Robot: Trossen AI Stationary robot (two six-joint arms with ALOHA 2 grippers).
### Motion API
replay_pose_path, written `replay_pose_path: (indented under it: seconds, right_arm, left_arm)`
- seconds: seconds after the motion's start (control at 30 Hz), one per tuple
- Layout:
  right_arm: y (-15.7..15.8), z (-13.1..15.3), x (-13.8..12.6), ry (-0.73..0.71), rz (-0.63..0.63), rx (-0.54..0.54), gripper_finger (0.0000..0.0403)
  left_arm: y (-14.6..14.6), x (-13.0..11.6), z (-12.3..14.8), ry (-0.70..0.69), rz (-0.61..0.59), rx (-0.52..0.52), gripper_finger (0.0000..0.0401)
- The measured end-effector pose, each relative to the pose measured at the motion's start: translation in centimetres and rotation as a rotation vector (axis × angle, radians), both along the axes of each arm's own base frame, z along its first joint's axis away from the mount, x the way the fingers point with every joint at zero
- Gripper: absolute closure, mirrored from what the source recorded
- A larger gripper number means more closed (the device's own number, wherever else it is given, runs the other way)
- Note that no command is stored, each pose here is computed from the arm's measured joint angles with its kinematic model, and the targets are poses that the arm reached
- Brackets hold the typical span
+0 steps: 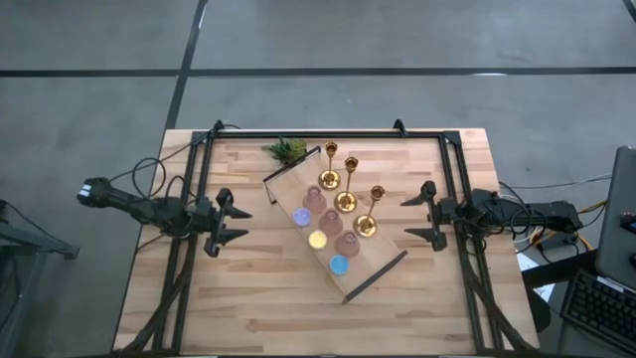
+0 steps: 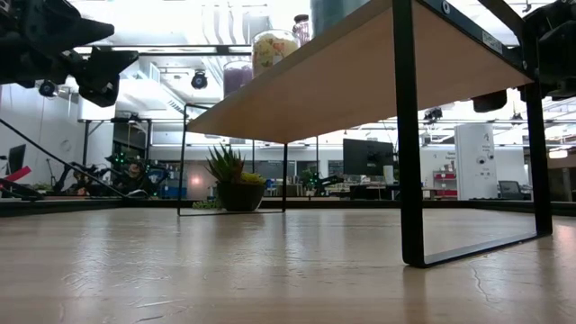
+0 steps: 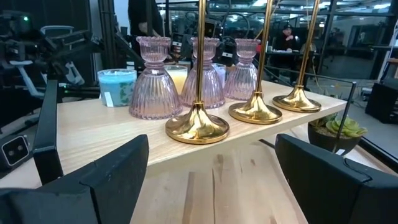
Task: Pick & Place candle stick holders
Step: Return to Home Position
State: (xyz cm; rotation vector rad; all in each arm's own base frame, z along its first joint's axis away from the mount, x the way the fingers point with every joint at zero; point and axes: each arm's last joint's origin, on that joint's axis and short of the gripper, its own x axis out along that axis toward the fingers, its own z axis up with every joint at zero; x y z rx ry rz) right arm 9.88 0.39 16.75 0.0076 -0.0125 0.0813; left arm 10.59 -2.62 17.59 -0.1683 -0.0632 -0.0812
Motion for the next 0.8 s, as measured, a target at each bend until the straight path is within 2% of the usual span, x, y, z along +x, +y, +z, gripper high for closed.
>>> replay_pose_path:
  seconds: [0.27,0.8]
  right_arm:
    - [0.0,0.0,0.0,0.0,0.0,0.0,0.0053]
    - [0.0,0.0,0.0,0.0,0.0,0.0,0.006]
  left_arm:
    - [0.0,0.0,-0.03,0.001,0.0,0.0,0.0183]
    - [0.0,0.0,-0.04,0.001,0.0,0.0,0.0183]
